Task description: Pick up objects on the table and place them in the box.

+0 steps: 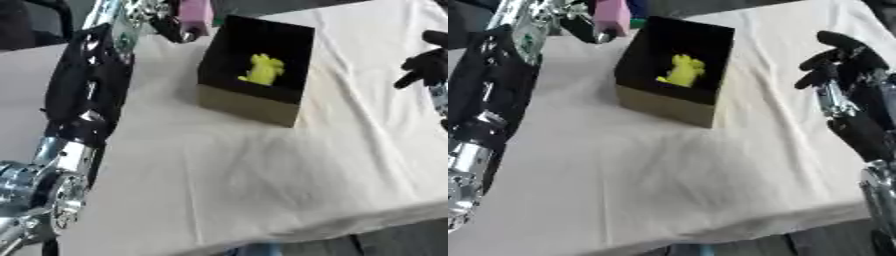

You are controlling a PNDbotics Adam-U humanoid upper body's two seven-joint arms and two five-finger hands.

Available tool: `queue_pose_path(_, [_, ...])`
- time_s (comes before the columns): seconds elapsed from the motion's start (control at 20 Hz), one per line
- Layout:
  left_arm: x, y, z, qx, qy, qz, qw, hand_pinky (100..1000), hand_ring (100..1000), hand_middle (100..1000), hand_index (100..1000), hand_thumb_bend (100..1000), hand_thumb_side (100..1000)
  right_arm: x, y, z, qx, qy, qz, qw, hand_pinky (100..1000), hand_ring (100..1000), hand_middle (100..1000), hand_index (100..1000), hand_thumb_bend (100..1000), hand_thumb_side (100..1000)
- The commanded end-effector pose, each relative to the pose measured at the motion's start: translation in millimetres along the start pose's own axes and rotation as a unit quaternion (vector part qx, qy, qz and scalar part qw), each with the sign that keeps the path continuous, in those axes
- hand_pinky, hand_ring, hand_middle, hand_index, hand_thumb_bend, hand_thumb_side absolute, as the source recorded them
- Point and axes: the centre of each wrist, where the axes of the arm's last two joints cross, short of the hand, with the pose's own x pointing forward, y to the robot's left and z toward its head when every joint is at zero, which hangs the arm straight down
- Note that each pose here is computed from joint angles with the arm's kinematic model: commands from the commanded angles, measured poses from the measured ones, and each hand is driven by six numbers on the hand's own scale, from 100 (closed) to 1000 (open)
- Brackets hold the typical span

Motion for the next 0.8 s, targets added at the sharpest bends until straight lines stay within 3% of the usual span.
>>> queue_pose_path(0.05, [20,15.0,-10,0.014,-0.042,-0.028,0.999,621,458,458,687,223,100,8,-1.6,-5,0.005,-0.017,0.004,1.000,886,532,578,871,100,532])
queue_pose_path(0.35, [45,-19.2,-24,-0.027,-0.092,-0.036,0.995,629,482,489,705,244,100,8,-1.1,-6,0.005,-0.020,0.002,1.000,886,531,577,871,100,532])
queue_pose_path(0.65, [51,-38.7,-26,-0.042,-0.104,-0.043,0.993,681,584,629,787,323,157,8,-1.0,-6,0.004,-0.019,0.002,1.000,887,530,577,870,100,532])
queue_pose_path(0.8, [48,-39.4,-25,-0.031,-0.104,-0.040,0.993,719,641,702,826,492,325,8,-1.1,-5,0.002,-0.018,0.002,1.000,887,530,577,870,100,532])
